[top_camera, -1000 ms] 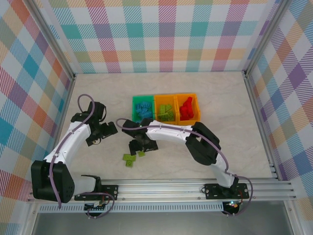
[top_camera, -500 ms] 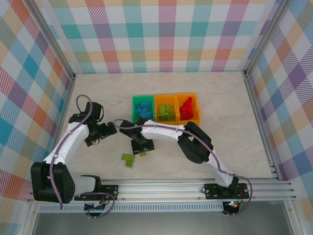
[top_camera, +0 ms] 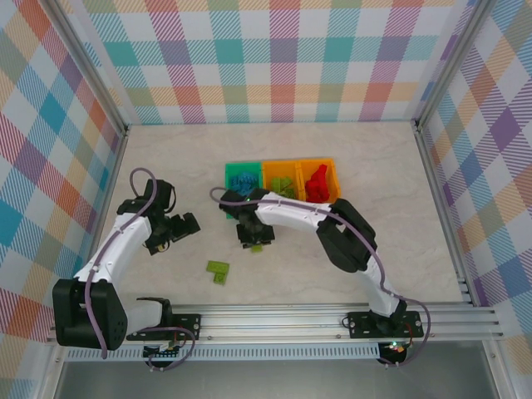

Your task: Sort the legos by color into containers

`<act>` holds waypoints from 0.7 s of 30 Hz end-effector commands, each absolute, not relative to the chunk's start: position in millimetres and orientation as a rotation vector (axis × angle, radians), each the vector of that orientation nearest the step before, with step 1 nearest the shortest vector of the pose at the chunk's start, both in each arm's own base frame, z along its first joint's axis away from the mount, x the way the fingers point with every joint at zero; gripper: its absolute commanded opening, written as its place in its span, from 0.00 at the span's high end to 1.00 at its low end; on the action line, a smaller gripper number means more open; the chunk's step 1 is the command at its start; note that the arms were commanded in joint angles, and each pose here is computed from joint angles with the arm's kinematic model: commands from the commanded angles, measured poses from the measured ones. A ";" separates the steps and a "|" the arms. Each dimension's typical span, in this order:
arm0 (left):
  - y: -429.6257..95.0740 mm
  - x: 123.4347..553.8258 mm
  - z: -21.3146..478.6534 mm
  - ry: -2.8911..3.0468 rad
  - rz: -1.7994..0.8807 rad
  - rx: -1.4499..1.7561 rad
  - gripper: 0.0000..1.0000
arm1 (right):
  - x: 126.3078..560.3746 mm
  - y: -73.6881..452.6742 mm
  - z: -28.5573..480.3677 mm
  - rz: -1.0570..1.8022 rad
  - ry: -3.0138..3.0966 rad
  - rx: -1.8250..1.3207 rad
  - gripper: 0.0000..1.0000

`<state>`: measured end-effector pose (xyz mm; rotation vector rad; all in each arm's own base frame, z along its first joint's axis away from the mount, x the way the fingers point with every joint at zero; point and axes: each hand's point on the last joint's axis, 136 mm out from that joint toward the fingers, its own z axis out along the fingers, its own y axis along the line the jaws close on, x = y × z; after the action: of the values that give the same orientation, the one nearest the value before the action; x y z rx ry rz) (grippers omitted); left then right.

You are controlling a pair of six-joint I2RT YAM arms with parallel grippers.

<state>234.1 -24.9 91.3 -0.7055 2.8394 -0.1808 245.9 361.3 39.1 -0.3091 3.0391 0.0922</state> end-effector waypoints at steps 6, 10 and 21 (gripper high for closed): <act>-39.7 208.2 74.6 2.860 -0.304 -0.829 0.00 | 317.0 326.4 131.0 0.170 2.862 -0.222 0.65; -54.7 203.8 71.7 2.881 -0.320 -0.813 0.00 | 356.9 288.5 138.2 0.154 2.851 -0.113 0.65; -83.1 191.0 55.0 2.892 -0.277 -0.876 0.00 | 438.0 260.9 114.6 0.173 2.918 -0.079 0.63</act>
<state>193.1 -78.6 59.2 -0.7961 2.9135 -0.2919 448.0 256.9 127.9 0.0178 2.8321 0.1824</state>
